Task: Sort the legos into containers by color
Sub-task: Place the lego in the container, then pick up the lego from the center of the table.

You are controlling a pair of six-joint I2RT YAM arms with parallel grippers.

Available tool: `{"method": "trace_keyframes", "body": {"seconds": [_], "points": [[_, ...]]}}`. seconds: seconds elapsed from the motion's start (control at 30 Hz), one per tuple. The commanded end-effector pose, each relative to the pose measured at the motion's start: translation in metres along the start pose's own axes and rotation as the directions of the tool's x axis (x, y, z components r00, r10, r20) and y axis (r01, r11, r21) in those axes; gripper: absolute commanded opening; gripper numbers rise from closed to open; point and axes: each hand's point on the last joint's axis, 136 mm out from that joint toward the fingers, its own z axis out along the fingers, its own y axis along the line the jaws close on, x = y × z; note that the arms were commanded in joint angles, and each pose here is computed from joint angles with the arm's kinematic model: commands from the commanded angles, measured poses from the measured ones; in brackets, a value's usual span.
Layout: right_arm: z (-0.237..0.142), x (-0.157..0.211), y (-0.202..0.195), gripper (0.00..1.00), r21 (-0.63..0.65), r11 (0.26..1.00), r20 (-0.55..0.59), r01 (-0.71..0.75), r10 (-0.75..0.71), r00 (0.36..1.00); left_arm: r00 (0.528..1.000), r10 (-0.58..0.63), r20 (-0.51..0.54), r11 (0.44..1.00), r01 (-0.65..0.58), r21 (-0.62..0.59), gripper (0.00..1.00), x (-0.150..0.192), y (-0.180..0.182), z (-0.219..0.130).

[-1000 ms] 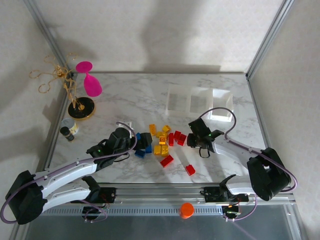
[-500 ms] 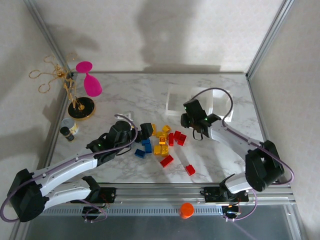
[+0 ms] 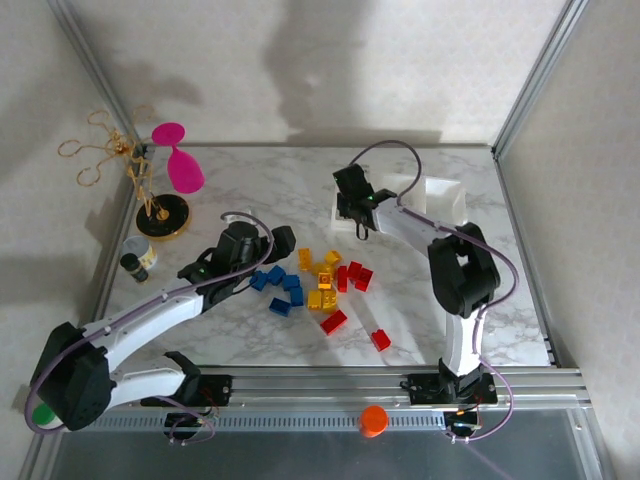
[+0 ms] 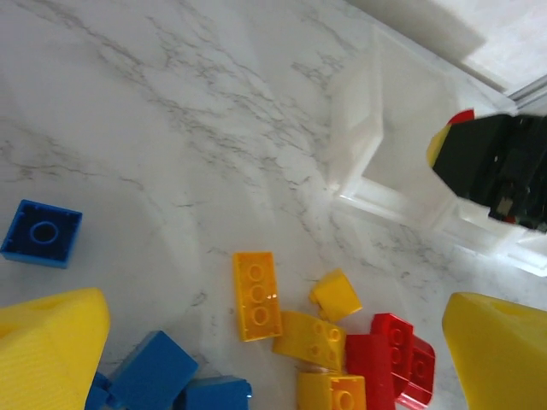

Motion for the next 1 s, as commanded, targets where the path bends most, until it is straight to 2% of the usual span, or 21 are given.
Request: {"method": "trace_keyframes", "body": {"seconds": [0.0,0.1,0.17,0.33,0.47,0.73,0.97], "points": [[0.014,-0.014,-0.009,0.34,0.073,0.997,0.028,0.016,-0.018,0.999,0.999,0.015,0.044,0.999,-0.016,0.029,1.00,-0.022,-0.014,0.002],[0.026,-0.020,-0.007,0.40,0.099,0.995,0.025,0.024,-0.026,0.999,0.999,0.011,0.041,0.999,-0.012,0.037,1.00,-0.023,-0.015,0.006],[0.028,-0.026,-0.005,0.50,0.100,0.995,0.021,0.025,-0.027,0.999,0.999,0.014,0.035,0.999,-0.015,0.035,1.00,-0.023,-0.015,0.008],[0.006,-0.036,0.000,0.57,0.047,0.999,0.053,0.013,-0.015,0.998,1.000,0.008,0.031,0.999,-0.009,0.040,0.99,-0.023,-0.016,0.007],[-0.021,-0.037,0.003,0.57,0.014,1.000,0.082,0.018,-0.019,0.996,0.999,-0.005,0.034,0.998,0.003,0.064,1.00,-0.025,-0.020,0.000],[-0.070,-0.002,-0.007,0.61,-0.074,0.997,0.056,-0.008,0.012,0.998,1.000,-0.016,0.015,0.992,0.014,0.122,0.99,-0.006,-0.021,-0.022],[-0.101,0.046,-0.007,0.64,-0.102,0.995,0.012,0.006,-0.005,1.000,0.999,-0.021,-0.032,0.992,0.025,0.128,1.00,0.019,-0.011,-0.041]]}}
